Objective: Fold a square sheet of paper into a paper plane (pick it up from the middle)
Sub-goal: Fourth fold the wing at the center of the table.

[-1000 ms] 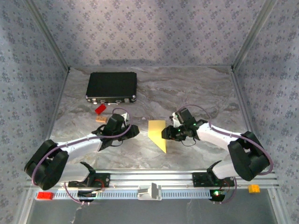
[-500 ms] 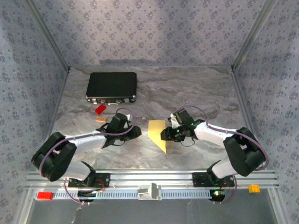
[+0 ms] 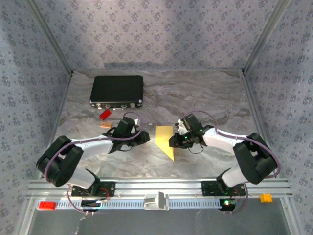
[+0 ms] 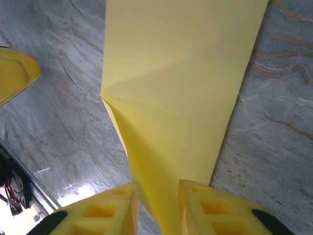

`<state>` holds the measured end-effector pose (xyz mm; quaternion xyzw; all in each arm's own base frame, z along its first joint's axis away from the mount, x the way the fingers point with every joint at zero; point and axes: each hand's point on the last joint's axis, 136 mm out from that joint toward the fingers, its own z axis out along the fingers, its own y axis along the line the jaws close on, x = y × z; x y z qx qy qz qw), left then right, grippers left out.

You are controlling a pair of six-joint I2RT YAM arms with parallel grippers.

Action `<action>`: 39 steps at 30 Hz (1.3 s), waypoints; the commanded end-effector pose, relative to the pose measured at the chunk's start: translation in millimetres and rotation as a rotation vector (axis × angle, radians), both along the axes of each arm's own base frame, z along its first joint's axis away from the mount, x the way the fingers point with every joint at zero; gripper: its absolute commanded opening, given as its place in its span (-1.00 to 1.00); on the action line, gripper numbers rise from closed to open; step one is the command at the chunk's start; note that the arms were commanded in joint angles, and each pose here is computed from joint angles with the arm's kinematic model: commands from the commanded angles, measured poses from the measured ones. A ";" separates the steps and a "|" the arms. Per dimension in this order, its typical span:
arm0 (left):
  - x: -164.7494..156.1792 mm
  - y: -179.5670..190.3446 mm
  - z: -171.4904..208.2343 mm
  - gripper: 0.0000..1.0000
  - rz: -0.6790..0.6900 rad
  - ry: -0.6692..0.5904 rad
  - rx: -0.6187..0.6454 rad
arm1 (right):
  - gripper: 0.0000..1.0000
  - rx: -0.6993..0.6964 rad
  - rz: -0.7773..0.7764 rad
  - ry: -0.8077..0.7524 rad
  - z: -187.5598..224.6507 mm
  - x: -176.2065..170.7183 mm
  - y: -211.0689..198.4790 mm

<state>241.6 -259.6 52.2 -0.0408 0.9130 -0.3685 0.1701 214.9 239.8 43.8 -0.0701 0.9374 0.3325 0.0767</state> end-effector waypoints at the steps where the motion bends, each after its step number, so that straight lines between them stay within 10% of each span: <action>1: 5.3 -11.9 9.6 -0.41 -0.017 -0.001 -0.040 | -0.52 0.017 0.024 -0.005 1.3 1.1 5.4; 24: 23.0 -46.7 26.1 0.07 -0.081 0.029 -0.171 | -0.82 0.109 -0.015 -0.047 15.6 5.0 -6.2; 39: 34.4 -64.3 11.9 0.02 -0.088 0.091 -0.212 | -0.81 0.125 -0.031 -0.047 16.5 5.8 -9.0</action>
